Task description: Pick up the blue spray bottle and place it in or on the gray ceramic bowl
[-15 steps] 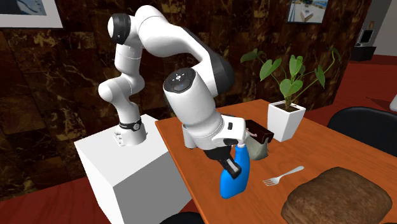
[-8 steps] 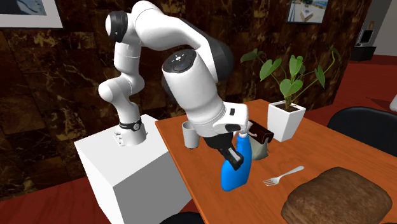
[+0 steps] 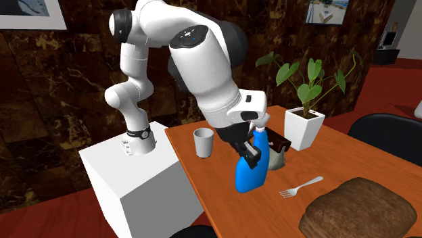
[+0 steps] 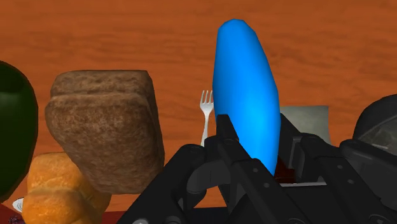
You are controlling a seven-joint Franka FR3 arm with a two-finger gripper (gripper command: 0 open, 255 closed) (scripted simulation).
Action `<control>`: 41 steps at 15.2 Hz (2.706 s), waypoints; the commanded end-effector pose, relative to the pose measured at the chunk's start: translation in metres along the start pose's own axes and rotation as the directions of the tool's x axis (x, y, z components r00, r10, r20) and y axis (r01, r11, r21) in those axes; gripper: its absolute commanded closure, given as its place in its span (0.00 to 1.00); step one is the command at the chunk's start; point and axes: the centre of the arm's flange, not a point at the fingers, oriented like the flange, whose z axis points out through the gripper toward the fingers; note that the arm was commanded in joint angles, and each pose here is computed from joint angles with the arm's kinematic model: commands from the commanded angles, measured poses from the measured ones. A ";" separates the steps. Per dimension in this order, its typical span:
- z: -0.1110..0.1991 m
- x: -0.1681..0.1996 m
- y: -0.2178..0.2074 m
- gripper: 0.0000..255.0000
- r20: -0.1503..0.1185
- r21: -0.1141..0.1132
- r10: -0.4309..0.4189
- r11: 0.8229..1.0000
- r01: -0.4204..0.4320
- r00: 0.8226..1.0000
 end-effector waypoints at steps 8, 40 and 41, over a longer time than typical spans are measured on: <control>-0.010 0.033 -0.046 1.00 0.000 0.000 0.000 1.000 0.000 1.000; 0.092 0.206 -0.402 1.00 0.000 0.000 0.000 1.000 0.000 1.000; 0.097 0.204 -0.402 1.00 0.000 0.000 0.000 1.000 0.000 1.000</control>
